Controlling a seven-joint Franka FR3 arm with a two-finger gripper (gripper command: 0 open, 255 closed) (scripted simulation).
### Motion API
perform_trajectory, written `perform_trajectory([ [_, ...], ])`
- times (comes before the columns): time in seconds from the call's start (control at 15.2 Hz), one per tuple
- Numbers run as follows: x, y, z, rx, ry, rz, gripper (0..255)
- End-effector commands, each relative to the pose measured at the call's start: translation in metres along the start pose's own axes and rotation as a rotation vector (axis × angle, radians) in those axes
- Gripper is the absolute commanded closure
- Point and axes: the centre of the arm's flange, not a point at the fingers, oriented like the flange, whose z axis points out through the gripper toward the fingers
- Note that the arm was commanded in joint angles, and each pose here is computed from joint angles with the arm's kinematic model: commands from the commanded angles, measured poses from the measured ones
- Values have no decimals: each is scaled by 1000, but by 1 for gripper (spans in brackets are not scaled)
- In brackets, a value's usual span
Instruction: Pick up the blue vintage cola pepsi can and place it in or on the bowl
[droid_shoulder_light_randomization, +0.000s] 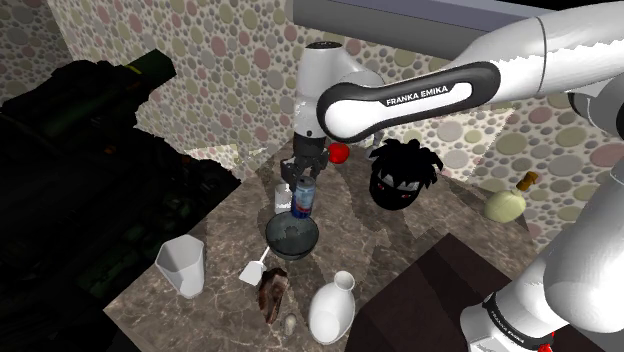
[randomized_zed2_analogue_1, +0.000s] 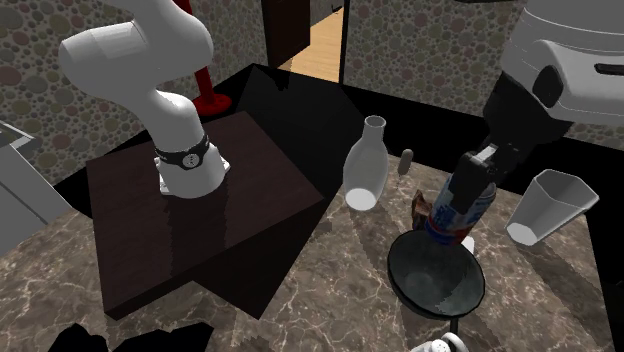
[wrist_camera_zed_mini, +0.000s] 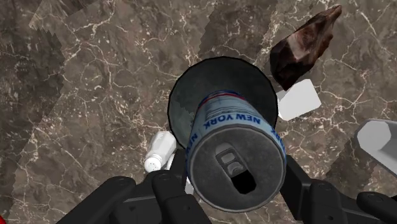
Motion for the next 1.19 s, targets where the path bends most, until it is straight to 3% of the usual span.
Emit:
perform_trajectory([
  [0.0,13,-8,1,0,1,2,255],
  [1.12,14,-7,90,0,1,2,255],
])
